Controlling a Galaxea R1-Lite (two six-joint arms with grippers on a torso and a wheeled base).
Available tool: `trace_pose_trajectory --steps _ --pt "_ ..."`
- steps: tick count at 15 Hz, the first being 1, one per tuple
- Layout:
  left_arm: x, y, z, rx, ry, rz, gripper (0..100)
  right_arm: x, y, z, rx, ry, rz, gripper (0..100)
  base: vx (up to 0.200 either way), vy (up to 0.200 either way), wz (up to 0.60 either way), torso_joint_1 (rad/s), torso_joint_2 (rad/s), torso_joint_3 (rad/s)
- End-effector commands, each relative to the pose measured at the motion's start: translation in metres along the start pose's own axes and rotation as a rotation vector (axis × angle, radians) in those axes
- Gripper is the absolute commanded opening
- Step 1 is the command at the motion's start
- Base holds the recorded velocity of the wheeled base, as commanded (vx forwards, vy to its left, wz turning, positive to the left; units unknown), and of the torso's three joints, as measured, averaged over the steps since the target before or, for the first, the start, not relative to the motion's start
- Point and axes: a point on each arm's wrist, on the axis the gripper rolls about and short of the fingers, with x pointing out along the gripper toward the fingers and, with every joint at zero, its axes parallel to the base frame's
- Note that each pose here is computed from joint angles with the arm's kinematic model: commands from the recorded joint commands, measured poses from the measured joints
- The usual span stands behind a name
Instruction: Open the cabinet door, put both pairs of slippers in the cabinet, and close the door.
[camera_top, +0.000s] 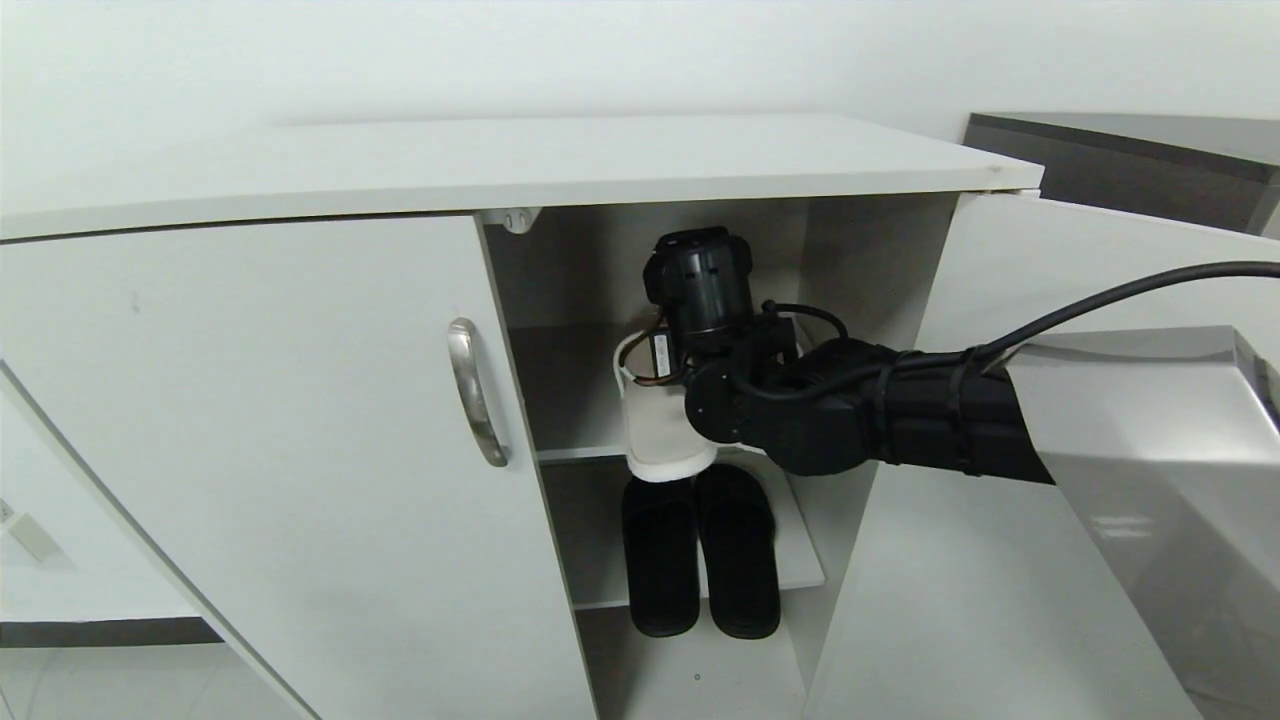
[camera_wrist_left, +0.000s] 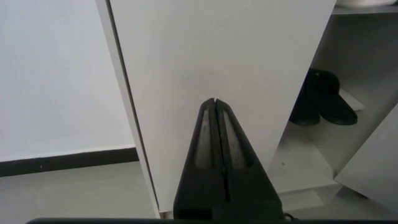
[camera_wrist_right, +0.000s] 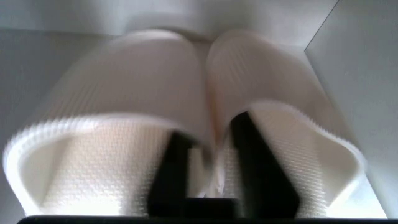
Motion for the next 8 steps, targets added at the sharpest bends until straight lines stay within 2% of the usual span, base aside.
trace_pose_trajectory --steps 1,4,8 --pt "0.000 0.000 0.000 0.000 0.000 0.000 0 0.001 0.000 -0.003 -0.009 0.011 -0.002 100 0.000 0.000 0.00 0.000 0.00 0.000" --pt "0.000 0.000 0.000 0.000 0.000 0.000 0 -0.006 0.005 -0.003 -0.015 0.018 0.014 100 0.000 0.000 0.00 0.000 0.00 0.000" --pt "0.000 0.000 0.000 -0.002 0.000 0.002 0 -0.041 0.006 0.006 -0.013 0.024 0.064 100 0.000 0.000 0.00 0.000 0.00 0.000"
